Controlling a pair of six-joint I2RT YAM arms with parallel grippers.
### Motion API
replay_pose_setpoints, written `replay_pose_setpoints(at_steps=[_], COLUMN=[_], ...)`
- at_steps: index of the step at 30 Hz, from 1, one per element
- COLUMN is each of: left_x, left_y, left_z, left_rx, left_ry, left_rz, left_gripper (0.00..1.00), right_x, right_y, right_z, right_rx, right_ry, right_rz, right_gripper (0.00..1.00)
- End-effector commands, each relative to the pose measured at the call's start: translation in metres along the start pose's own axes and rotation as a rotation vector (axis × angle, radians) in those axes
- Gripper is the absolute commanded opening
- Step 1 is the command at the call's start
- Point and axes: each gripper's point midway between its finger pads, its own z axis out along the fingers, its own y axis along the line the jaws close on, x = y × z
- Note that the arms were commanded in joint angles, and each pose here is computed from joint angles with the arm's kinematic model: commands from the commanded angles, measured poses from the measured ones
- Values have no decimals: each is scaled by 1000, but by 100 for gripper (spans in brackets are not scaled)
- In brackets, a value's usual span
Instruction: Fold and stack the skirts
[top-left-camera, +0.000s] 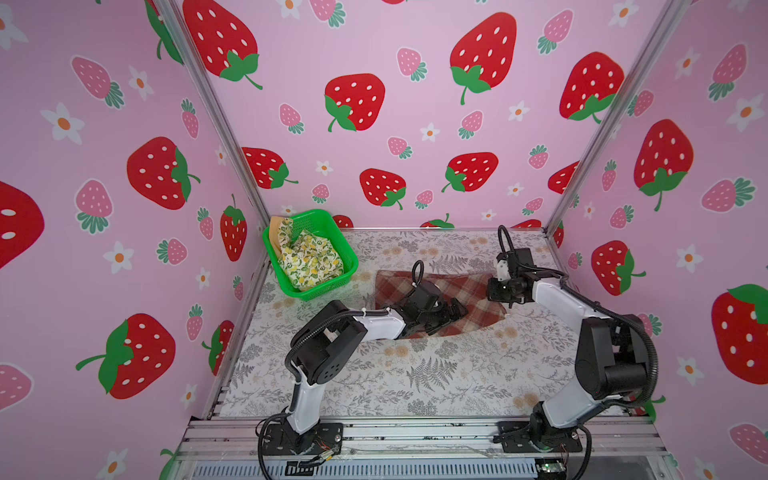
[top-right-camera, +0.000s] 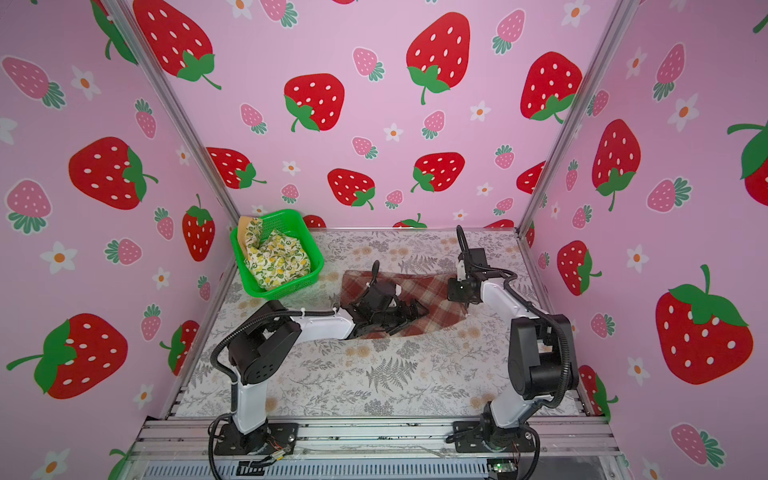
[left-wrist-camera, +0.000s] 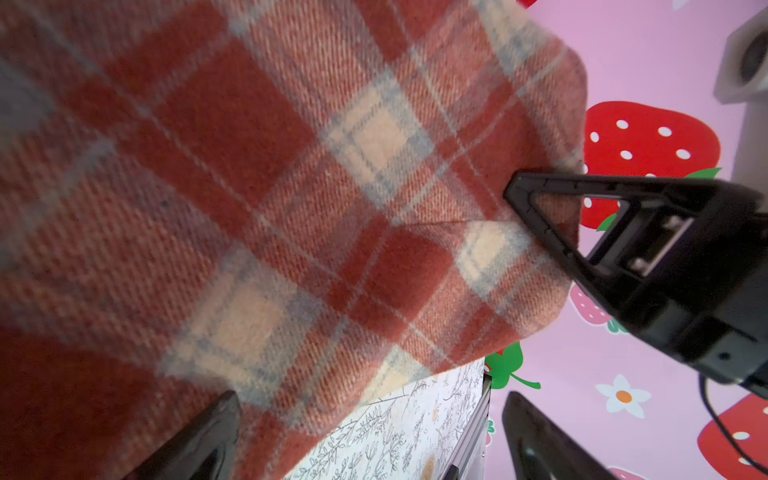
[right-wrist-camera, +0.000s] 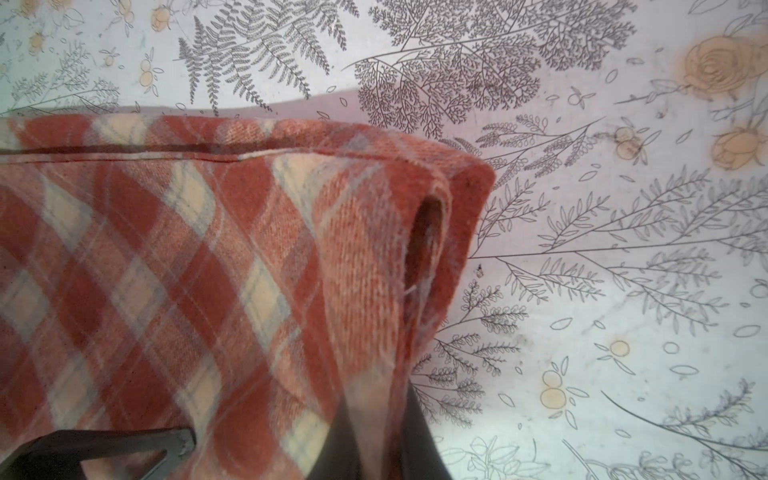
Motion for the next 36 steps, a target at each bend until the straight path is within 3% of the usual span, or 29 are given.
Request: replay_pose_setpoints(at_steps=[1,17,23,30,36], left_x=[-4,16,6,-30,-66], left_y=[-33,-21,-46,-52,-12], left_z=[4,40,44,-13,-82], left_rx=[98,91,135,138,1], left_ry=[-6,45,46,-30,-123], left_rz=[2,-18,10,53,82], left_gripper=[99,100,99,99,99], right_x=[-13,-30,-28,-40,-49], right_y=[3,46,69,79,76], right_z=[-16,-42,-37,-43,-43], right_rx=[-9,-202,-262,-260,-221], right_ry=[-31,20,30,-5,-21], right_rz=[-13,23,25,31,21], right_gripper=[9,11,11,12,12])
